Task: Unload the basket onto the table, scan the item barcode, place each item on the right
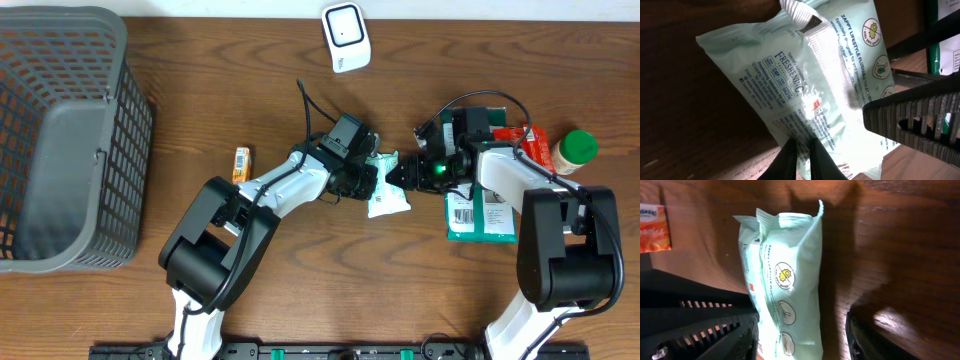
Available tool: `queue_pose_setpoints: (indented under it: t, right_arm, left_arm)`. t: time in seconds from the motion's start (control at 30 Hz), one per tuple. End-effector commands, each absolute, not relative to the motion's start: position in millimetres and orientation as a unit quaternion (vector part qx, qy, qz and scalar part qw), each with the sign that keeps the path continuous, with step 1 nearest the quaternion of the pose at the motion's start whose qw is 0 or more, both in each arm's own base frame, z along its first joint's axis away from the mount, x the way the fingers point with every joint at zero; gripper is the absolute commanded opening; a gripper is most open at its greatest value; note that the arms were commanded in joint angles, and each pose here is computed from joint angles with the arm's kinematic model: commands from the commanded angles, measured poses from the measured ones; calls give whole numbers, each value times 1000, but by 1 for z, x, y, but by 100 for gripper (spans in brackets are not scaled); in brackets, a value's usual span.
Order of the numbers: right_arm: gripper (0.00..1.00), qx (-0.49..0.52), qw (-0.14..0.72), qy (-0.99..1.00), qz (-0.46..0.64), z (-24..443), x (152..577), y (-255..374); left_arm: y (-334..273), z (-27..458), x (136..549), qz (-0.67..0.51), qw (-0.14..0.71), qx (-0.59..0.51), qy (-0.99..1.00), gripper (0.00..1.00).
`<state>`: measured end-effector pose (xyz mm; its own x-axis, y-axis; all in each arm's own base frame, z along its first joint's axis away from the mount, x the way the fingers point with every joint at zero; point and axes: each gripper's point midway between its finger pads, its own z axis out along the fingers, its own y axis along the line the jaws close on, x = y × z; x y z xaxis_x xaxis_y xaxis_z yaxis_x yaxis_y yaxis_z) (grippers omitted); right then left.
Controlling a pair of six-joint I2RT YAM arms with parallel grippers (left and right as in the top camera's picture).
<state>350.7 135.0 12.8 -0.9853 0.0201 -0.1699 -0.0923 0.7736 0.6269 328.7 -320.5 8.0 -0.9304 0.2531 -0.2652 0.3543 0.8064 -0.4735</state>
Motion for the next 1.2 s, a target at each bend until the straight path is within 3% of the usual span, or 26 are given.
queue_pose_setpoints:
  t: [0.0, 0.47, 0.77, 0.83, 0.93, 1.03, 1.17]
  right_arm:
    - [50, -19, 60, 932, 357, 5, 338, 145]
    - [40, -29, 82, 924, 371, 5, 342, 149]
    - [19, -34, 96, 923, 372, 3, 345, 148]
    - [16, -36, 100, 922, 372, 3, 347, 148]
    - [15, -44, 108, 921, 371, 5, 349, 149]
    - [12, -48, 112, 920, 371, 7, 350, 149]
    - [5, -51, 119, 919, 372, 15, 351, 149]
  left_arm:
    - [-307, -30, 317, -230, 60, 153, 959, 12]
    - [-306, -31, 315, -228, 55, 152, 960, 13]
    - [-305, -27, 318, -230, 59, 150, 960, 13]
    - [-303, -21, 322, -233, 66, 147, 959, 21]
    - [-301, -5, 330, -240, 84, 142, 957, 22]
    - [-296, 24, 343, -252, 115, 136, 951, 35]
    - [-284, 73, 353, -267, 156, 125, 943, 44]
